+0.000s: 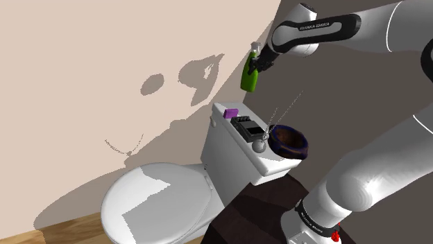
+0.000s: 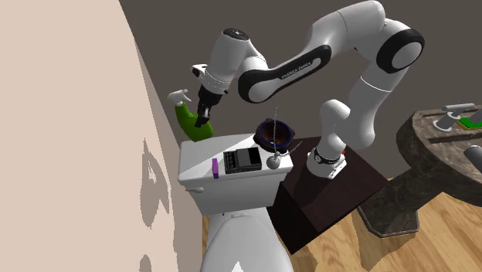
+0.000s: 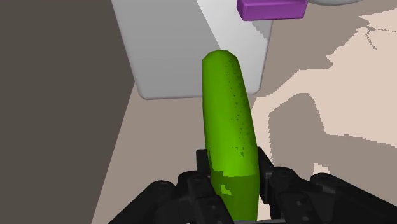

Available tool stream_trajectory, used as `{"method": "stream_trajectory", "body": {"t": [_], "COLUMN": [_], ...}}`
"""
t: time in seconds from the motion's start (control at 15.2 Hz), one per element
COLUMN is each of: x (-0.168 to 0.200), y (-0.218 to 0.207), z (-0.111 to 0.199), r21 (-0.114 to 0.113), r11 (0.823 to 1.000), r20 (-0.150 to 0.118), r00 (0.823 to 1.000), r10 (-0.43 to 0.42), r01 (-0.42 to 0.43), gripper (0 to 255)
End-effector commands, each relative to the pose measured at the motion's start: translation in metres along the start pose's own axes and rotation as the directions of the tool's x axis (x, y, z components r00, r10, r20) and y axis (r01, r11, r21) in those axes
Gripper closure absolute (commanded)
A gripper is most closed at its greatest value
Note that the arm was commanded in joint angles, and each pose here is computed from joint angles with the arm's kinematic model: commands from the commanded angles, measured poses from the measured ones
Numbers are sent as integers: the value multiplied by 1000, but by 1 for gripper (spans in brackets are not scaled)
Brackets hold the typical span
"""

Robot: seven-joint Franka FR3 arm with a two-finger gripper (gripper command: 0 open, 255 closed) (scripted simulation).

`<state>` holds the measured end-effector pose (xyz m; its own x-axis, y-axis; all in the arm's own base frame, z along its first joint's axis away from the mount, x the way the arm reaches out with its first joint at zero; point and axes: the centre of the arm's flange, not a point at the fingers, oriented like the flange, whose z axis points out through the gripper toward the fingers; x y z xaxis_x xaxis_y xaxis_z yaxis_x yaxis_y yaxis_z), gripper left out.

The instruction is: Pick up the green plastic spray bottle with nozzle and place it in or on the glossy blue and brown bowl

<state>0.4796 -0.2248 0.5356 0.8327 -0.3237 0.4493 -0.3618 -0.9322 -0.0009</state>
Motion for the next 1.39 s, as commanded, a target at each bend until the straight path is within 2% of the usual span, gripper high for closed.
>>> {"method": "stream_trajectory", "body": {"t": [0.0,0.13,1.32], "x": [5,8,-210], "y": [0,0,23], "z": [-10,-17,-109], "r21": [0,0,0], "r11": [1000,1000,1000], "r20": [0,0,0], "r00": [1000,1000,1000], "r10": [0,0,0], "r01": [0,0,0], "gripper": [255,255,255]}}
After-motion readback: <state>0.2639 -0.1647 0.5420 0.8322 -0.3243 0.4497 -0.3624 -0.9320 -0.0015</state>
